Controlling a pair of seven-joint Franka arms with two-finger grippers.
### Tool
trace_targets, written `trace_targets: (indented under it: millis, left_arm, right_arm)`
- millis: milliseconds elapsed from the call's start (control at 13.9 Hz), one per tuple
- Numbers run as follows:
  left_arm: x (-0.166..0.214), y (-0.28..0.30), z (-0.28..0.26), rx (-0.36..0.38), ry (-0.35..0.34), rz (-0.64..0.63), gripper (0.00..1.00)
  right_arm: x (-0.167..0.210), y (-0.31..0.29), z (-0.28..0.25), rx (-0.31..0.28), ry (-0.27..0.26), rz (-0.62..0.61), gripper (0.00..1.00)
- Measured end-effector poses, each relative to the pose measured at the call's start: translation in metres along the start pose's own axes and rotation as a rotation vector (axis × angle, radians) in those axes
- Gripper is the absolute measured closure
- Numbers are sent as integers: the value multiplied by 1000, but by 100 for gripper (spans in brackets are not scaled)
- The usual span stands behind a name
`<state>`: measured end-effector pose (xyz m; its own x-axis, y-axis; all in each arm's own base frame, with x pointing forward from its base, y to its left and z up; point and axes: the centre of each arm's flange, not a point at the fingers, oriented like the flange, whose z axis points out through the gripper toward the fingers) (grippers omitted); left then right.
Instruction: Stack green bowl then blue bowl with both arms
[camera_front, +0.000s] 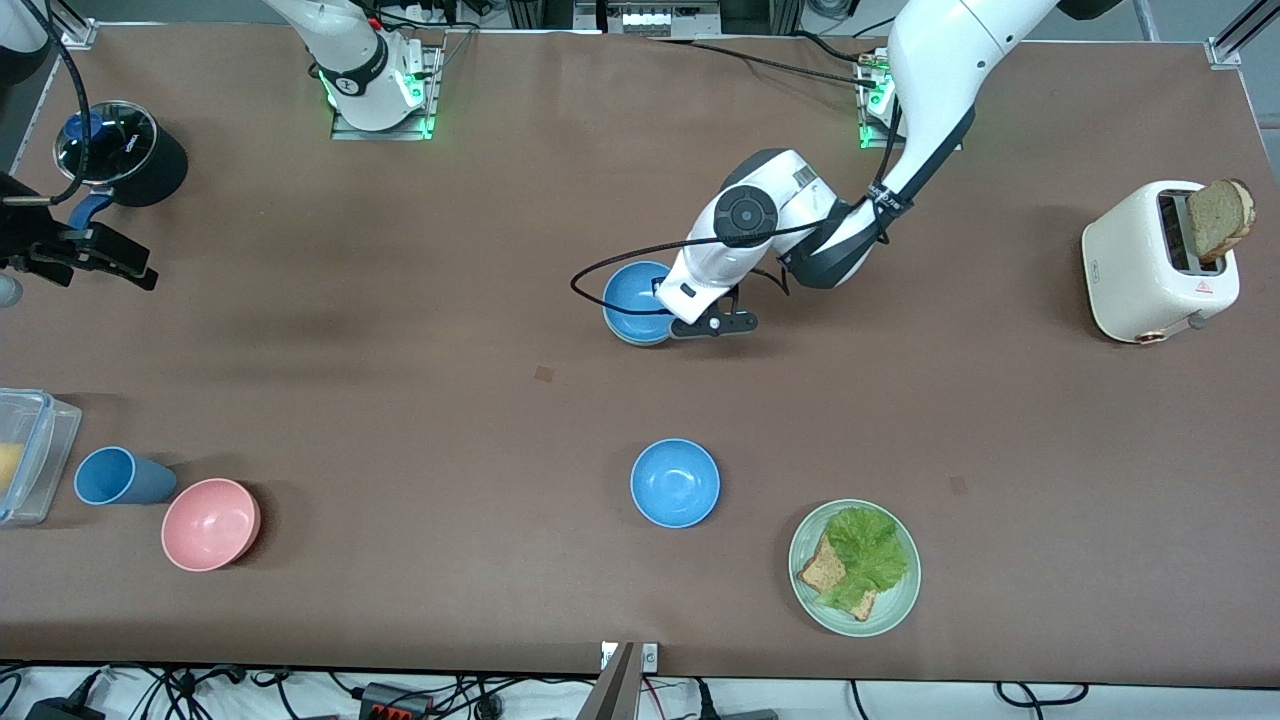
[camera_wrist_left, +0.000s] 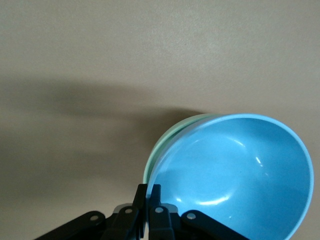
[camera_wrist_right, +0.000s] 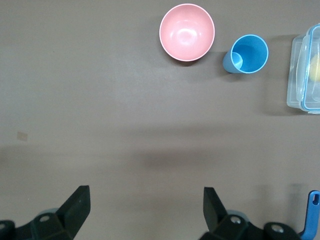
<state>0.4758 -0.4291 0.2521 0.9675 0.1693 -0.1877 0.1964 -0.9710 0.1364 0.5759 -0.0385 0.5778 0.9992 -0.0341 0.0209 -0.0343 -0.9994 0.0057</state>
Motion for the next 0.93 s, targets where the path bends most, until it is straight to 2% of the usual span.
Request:
trace_targets:
  millis: [72,215,287,359,575,790,934]
  left_arm:
    - [0,1,0,-2,0,-20,92]
    - [3,1,-1,-7,1,-54,77]
    - [7,1,-3,-8,1,-66,66]
    - [11,0,-5,-5,-1,-78,62]
    - [31,-7,-29,34,-23,-117,62]
    - [65,-22,-87,71,-55,-170,62]
    - [88,-43,-120,80,-75,-161,59]
  right_arm:
    - [0,0,0,0,0,0,0]
    - [0,0,0,0,-1,0,0]
    - [0,0,1,0,-2,0,0]
    - [0,0,1,0,-2,0,0]
    - [0,0,2,0,-3,0,0]
    - [0,0,2,0,-4,0,0]
    - [0,0,2,0,-1,0,0]
